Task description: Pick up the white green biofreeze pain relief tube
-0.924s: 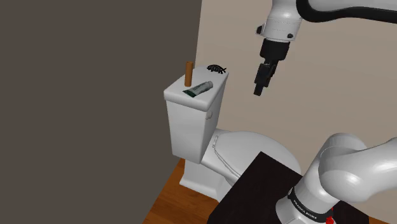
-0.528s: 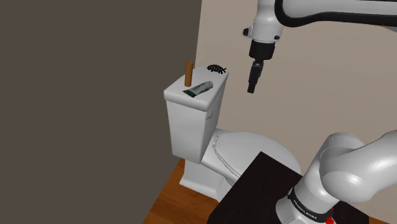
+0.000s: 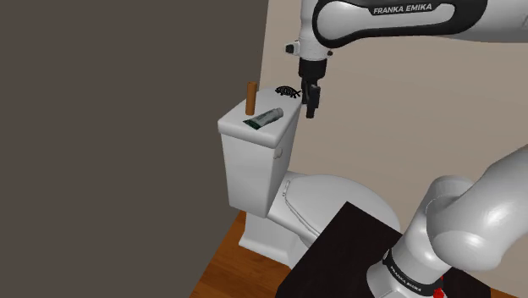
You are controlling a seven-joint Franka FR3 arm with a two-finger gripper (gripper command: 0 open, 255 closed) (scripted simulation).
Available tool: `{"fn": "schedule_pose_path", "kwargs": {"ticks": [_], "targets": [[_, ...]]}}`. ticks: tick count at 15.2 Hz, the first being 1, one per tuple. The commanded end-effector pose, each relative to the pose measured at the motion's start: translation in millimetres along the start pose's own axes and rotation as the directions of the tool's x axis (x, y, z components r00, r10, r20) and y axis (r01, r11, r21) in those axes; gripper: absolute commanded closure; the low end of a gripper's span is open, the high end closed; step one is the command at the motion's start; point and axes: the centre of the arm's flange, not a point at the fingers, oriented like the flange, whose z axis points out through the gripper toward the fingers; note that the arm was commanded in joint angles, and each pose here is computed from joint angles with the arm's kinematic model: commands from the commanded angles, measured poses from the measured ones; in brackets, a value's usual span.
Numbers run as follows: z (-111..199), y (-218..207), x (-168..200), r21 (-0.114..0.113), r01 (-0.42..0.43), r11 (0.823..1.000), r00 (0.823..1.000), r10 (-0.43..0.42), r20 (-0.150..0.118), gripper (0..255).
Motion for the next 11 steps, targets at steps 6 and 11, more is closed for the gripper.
{"fn": "schedule_pose_path", "kwargs": {"ticks": [6, 11], "targets": [[15, 37, 81, -0.064, 0.362, 0.93, 0.932, -0.359, 0.054, 0], [27, 44, 133, -0.09, 0.553, 0.828, 0.833, -0.545, 0.095, 0]]}}
